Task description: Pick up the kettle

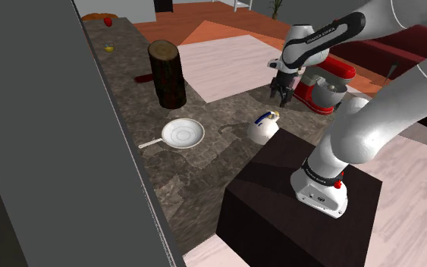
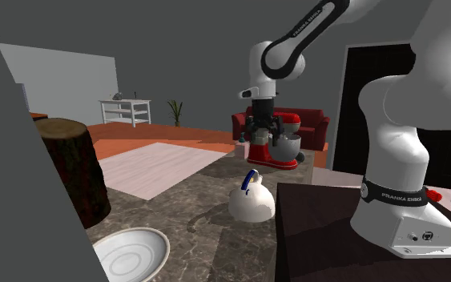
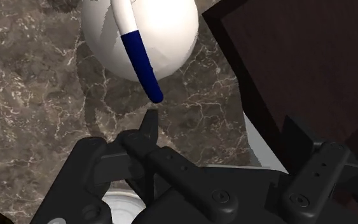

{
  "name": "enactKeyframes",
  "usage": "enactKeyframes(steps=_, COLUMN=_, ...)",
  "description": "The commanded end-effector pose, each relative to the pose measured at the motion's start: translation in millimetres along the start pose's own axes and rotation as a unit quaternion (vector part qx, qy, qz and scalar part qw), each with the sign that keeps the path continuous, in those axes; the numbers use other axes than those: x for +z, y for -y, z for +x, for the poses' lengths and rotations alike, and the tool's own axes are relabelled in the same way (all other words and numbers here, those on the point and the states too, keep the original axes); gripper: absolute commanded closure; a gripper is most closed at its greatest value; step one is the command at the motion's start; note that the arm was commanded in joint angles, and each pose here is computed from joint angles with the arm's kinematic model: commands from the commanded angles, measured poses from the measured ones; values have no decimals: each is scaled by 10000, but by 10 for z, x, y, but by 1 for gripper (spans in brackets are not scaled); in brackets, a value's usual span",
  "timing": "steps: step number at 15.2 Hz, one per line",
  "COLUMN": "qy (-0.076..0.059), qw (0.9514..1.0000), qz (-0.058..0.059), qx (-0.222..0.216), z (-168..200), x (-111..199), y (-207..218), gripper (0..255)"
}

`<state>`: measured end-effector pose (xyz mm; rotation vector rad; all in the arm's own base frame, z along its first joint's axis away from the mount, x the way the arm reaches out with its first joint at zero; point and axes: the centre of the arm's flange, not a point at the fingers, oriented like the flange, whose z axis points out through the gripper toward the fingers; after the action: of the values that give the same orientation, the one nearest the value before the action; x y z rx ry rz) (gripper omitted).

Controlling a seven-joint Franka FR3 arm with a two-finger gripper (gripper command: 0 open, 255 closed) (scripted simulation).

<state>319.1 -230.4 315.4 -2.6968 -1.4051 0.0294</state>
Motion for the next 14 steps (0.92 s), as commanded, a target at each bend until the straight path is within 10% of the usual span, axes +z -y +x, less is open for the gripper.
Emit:
enactKeyframes(steps=1, qy=47, qw=9995, qz=-9, qx=-316, z=-85, x=217, y=-148, gripper=0)
enactKeyframes(steps=14, qy=167, qw=9897, qz=14, qx=-1419, z=-274, x=1201, y=-851, gripper=0)
